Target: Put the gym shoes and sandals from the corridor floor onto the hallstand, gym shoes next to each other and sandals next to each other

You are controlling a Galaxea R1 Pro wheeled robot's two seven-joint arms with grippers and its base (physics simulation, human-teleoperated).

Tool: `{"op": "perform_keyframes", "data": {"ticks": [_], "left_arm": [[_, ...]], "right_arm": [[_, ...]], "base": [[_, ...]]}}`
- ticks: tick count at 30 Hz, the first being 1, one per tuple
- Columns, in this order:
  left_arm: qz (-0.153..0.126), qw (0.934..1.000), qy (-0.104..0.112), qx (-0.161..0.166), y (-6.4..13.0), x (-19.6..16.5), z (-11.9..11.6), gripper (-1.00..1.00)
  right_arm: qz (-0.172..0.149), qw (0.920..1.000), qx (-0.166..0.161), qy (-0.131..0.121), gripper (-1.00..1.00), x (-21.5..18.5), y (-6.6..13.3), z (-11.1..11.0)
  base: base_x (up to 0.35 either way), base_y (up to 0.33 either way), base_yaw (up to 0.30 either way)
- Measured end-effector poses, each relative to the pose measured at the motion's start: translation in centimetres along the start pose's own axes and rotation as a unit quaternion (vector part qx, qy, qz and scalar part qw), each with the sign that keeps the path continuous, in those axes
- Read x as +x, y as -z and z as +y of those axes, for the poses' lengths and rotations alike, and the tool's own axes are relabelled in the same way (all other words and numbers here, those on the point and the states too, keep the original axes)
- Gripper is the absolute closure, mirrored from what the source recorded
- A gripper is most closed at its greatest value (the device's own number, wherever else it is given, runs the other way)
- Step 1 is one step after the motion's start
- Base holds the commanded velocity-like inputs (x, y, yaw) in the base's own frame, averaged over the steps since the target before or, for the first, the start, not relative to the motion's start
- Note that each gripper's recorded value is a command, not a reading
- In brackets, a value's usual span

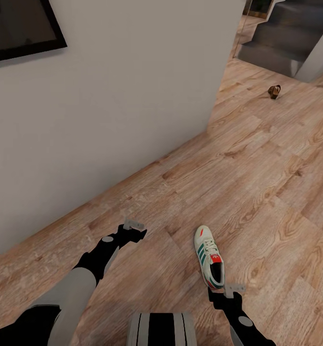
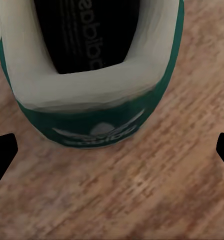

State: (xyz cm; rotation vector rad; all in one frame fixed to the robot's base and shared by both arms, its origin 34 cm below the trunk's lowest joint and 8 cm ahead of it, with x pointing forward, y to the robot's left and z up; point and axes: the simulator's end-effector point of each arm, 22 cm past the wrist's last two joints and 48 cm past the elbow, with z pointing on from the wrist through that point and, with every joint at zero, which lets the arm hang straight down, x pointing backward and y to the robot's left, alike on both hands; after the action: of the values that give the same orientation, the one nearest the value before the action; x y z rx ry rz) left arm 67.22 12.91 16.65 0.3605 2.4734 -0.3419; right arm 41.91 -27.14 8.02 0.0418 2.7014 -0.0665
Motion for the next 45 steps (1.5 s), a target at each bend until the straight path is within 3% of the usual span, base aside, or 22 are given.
{"op": "perform_keyframes", "data": {"ticks": [45], "left_arm": [[0.000,1.0000,0.001,0.001,0.03,0.17,-0.16,-1.00]], "right_arm": [[-0.001,1.0000,0.000,0.000,-1.00,-0.07,-0.01,-0.05]], "base": [[0.048,0.027,0.000]]}}
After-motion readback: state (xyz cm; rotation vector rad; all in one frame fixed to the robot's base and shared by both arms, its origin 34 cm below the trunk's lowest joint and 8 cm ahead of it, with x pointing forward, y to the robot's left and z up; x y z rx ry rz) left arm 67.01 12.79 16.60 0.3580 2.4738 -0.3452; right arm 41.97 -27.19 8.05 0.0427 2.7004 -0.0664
